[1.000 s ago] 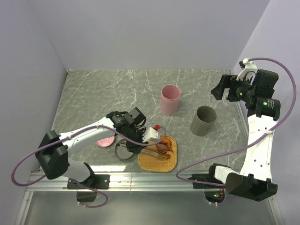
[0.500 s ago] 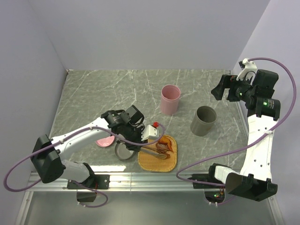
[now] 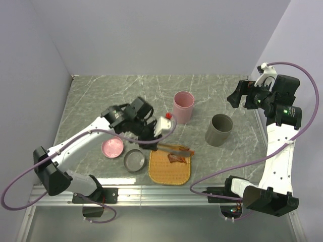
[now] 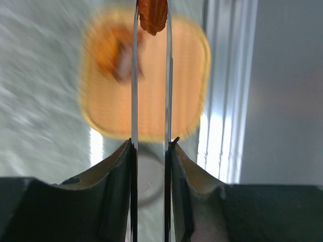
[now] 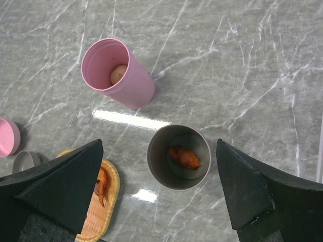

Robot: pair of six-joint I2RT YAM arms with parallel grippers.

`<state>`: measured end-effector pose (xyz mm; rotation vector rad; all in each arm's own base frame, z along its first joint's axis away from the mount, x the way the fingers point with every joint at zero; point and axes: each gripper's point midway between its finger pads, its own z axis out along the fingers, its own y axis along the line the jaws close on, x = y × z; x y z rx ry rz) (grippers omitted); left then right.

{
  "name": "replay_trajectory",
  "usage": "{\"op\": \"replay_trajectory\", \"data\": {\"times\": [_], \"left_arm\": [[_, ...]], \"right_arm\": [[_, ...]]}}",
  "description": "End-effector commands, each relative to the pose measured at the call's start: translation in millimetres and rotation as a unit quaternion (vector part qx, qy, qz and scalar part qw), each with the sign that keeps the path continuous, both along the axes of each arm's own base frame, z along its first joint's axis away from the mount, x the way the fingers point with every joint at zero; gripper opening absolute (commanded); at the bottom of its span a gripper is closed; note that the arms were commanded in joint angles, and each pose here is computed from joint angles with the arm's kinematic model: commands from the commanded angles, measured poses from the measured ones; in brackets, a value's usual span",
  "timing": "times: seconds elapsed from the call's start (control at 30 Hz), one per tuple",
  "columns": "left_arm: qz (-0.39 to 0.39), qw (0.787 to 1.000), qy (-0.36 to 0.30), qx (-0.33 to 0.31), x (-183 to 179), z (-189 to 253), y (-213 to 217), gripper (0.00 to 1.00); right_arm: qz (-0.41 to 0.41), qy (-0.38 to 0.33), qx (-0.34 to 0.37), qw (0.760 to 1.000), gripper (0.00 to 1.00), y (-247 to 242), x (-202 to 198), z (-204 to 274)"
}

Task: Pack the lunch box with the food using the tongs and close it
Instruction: Pick up the food using the clamp, then place the food into the lunch box

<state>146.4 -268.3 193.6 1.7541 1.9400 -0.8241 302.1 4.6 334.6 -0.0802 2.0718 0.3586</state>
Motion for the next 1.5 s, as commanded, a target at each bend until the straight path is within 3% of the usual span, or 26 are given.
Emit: {"op": "replay_trajectory", "data": {"times": [0.0,0.3,0.67,1.0,1.47], "left_arm": [[0.005,0.996,-0.018,-0.092,19.3,64.2,-35.3,0.21],[0.038,0.984,-0.028,-0.170,77.5,119.0,-103.4,0.21],[0.077,0.978,-0.039,-0.189,143.1,114.6,-161.6,0.22],[0.063,0.982,-0.013,-0.180,141.1,91.0,-178.4,0.24],[0.063,0.983,-0.010,-0.171,134.0,87.3,-181.1,0.50]], "right_arm": [[0.002,-0.017,0.006,1.000,1.00,1.0,1.9,12.3],[-0.015,-0.028,0.005,0.999,1.00,-5.0,6.5,21.9],[-0.054,-0.024,0.015,0.998,1.00,-27.5,18.8,31.2],[-0.067,-0.016,0.031,0.997,1.00,-43.0,19.1,28.6],[-0.056,-0.012,0.047,0.997,1.00,-41.0,15.1,29.1]]}}
